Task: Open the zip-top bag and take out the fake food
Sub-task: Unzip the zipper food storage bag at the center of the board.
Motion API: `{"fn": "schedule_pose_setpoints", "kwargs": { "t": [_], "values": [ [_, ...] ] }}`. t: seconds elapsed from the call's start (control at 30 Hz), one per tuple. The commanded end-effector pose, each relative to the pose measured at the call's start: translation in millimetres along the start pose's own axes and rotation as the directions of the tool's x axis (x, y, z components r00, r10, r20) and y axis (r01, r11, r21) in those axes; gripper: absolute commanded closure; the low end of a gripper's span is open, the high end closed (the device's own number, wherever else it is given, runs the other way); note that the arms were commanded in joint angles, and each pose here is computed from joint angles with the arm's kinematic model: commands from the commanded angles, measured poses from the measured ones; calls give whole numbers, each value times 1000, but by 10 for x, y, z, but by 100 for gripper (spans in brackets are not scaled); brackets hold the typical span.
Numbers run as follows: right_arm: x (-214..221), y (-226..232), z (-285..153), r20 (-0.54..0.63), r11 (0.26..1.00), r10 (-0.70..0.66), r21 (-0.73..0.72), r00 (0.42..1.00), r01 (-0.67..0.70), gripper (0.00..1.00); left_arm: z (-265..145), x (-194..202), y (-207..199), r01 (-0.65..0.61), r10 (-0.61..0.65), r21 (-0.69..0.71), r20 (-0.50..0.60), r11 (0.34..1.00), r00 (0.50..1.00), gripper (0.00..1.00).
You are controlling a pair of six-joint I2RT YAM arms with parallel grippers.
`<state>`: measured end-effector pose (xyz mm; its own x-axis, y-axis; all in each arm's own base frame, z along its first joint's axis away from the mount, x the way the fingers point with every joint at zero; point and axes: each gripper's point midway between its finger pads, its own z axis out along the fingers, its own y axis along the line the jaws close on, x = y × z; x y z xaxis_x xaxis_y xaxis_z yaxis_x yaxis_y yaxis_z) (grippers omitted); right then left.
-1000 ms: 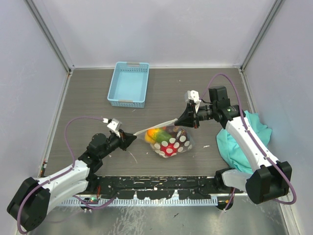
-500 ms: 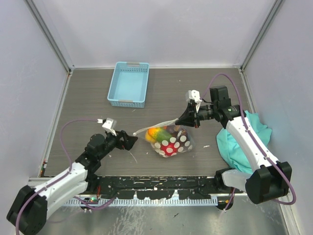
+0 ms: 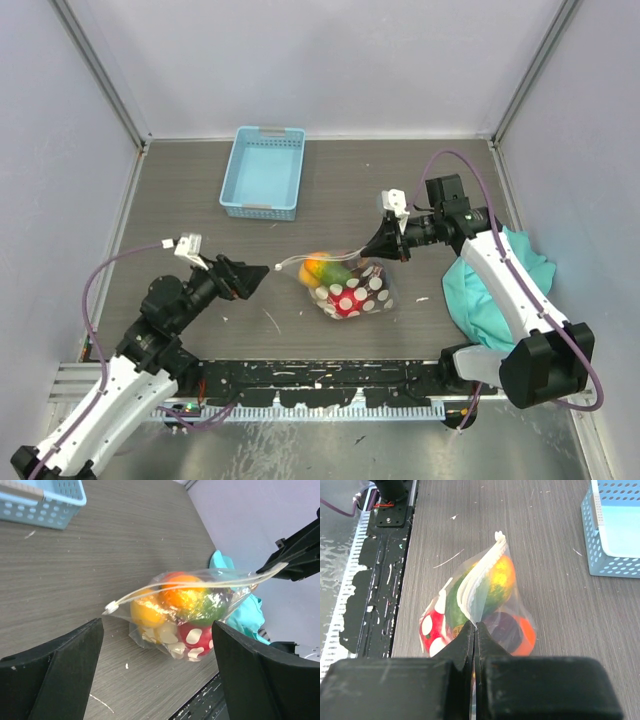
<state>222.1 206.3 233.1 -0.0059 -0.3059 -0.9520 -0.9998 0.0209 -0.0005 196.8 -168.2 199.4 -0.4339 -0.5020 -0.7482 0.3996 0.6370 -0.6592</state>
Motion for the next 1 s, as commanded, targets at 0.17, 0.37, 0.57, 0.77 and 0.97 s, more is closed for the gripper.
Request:
{"fn": "schedule_pose_setpoints", "kwargs": {
  "t": [0.17,0.37,0.57,0.77,0.97],
  "values": [
    [-63,63,-17,5,997,-57,-54,998,57,99,503,-39,-473,-321,377,237,-251,917,892,40],
    [-85,83,-23,13,996,-66,-55,998,67,99,934,-65,-582,-477,599,407,-260,779,757,51],
    [-95,91,-29,14,996,-73,-54,997,74,99,1164,17,-601,-454,616,467,-288,759,734,58],
    [-93,73,-29,8,997,-65,-52,998,65,99,1201,174,-567,-436,634,525,-286,731,718,55],
    [-116,63,-29,10,997,-51,-52,999,52,99,1194,262,-488,-465,670,546,-263,697,695,53]
  ]
}}
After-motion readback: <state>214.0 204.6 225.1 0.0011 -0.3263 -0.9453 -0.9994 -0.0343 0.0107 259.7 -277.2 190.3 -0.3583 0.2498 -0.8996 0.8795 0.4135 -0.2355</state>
